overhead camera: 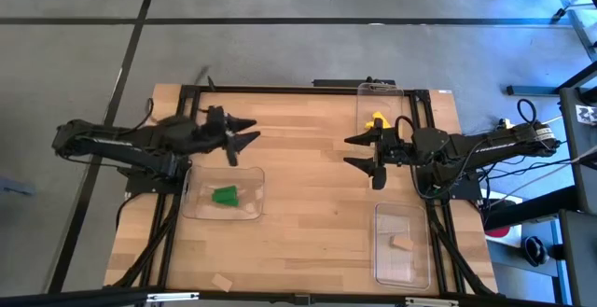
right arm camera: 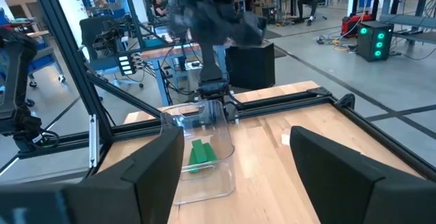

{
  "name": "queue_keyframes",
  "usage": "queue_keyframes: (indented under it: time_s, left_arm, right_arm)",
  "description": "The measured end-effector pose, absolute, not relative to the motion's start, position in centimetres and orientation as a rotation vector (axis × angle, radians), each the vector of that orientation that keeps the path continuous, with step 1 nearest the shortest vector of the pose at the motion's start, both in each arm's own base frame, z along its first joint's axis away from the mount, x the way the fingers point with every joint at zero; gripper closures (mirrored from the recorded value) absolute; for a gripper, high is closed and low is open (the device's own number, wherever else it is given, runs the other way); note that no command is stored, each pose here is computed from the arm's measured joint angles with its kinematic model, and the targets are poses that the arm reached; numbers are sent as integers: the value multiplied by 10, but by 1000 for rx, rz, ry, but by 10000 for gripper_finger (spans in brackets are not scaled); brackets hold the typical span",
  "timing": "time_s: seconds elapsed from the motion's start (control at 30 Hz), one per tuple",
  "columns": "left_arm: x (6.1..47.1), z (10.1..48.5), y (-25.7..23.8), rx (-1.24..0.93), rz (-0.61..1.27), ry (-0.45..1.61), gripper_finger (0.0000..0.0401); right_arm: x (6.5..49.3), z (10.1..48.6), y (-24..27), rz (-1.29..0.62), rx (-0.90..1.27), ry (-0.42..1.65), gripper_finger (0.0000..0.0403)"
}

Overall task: Sort & place blocks by color
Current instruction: Put the top brown block into the bottom right transparent bin

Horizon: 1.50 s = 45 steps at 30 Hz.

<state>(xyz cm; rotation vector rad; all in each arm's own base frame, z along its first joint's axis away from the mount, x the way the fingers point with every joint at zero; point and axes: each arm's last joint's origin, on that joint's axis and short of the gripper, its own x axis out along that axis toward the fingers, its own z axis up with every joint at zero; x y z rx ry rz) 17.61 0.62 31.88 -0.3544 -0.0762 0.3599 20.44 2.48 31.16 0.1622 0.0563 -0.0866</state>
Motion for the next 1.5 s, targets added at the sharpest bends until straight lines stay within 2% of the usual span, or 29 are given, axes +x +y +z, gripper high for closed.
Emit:
queue_keyframes:
  time_s: [0.13,0.27,0.4,0.5,0.73,1.0,1.17,1.5]
  left_arm:
    - [185,323,27,-337,515,286,201]
    - [190,308,58,-379,661,670,201]
    - [188,275,86,-475,765,997,201]
    - [186,248,103,-522,851,1168,201]
    - [190,206,128,-531,863,1230,190]
    - [185,192,149,-606,900,1220,159]
    - [185,181,156,-643,841,1265,145]
    - [194,159,162,-693,793,1325,145]
  right_arm:
    - [204,311,25,-88,190,56,131]
    - [204,311,25,-89,205,63,131]
    - [204,310,25,-90,239,67,131]
    - [204,310,25,-91,246,70,131]
    - [204,310,25,-92,257,71,131]
    - [204,309,25,-93,271,73,131]
    - [204,309,25,-93,271,74,131]
    - [204,309,25,-93,265,76,131]
